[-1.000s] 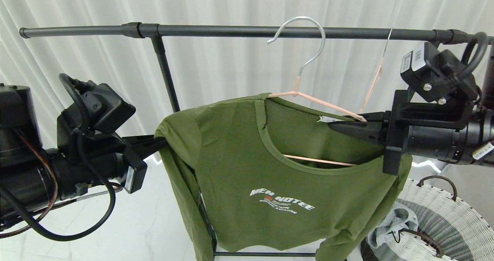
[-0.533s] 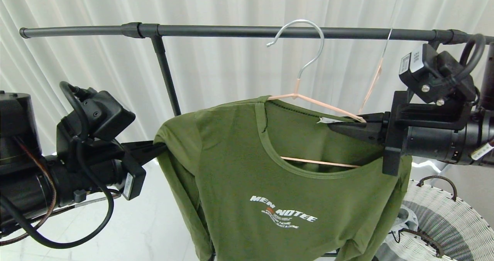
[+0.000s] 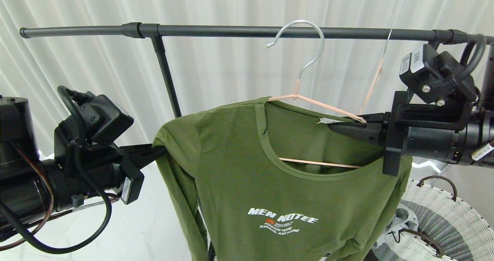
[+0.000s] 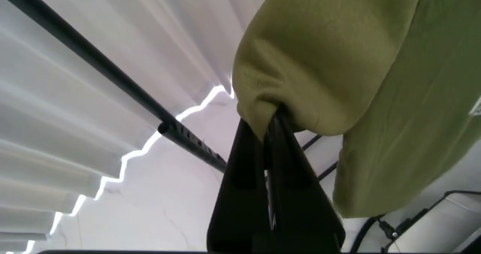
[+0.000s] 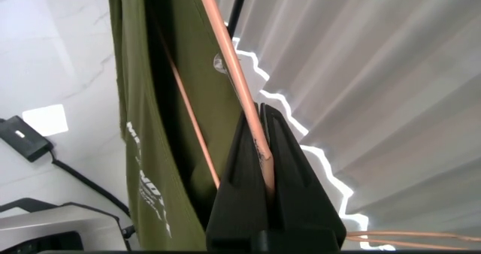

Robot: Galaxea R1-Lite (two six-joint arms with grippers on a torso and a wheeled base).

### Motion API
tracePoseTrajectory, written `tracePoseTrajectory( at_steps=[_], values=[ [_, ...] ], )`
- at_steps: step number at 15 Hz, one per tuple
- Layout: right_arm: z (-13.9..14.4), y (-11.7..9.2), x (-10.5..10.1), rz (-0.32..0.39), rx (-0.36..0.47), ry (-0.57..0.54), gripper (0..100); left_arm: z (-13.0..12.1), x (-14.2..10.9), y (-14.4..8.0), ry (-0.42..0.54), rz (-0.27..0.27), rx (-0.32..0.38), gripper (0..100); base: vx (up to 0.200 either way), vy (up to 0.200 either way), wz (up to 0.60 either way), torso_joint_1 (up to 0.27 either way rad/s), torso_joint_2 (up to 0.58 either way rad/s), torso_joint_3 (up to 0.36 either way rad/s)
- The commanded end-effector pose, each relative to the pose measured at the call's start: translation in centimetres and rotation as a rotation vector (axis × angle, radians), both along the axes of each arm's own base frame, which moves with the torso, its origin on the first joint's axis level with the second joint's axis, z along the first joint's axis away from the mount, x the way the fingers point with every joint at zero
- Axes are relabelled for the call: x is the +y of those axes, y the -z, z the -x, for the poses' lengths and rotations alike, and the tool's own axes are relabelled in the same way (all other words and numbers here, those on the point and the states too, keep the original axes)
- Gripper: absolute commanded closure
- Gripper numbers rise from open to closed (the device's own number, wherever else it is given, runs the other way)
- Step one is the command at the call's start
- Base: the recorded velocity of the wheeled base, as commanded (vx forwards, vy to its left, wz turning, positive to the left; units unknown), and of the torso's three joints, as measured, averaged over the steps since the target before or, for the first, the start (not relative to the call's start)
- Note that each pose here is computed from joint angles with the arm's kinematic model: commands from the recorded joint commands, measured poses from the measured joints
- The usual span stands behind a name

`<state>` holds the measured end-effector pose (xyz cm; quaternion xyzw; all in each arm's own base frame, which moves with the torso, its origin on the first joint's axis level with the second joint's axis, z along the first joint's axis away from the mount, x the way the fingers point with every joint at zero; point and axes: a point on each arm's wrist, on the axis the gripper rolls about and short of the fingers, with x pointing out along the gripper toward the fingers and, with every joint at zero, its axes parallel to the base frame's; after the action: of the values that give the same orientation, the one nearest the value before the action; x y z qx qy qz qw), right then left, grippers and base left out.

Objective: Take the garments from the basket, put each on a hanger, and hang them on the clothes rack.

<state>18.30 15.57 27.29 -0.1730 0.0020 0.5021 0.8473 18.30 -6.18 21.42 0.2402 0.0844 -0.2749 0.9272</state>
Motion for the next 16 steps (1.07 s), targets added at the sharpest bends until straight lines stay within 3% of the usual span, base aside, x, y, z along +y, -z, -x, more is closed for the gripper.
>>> tracePoseTrajectory(
  at_steps=[1,3,7,11,16],
  values=[
    [0.0,0.0,0.0,-0.001,-0.002,0.0,100,0.0,0.0,0.0,-0.002,0.0,-0.001,100,0.0,0.0,0.0,0.0,0.0,0.0],
    [0.1,0.1,0.0,0.002,0.001,0.001,100,0.0,0.0,0.0,0.0,0.001,-0.001,100,0.0,0.0,0.0,0.0,0.0,0.0],
    [0.2,2.8,-0.2,0.058,0.073,0.005,100,0.5,0.2,1.8,0.0,-0.018,0.059,100,0.0,0.0,0.0,0.0,0.0,0.0],
    [0.1,3.1,-0.2,0.066,0.083,0.008,100,0.9,0.3,3.4,-0.002,-0.029,0.091,100,0.0,0.0,0.0,0.0,0.0,0.0],
    [-0.2,5.3,0.4,0.079,0.098,-0.002,100,1.9,0.5,4.3,0.005,-0.036,0.113,100,0.0,0.0,0.0,0.0,0.0,0.0]
  ],
)
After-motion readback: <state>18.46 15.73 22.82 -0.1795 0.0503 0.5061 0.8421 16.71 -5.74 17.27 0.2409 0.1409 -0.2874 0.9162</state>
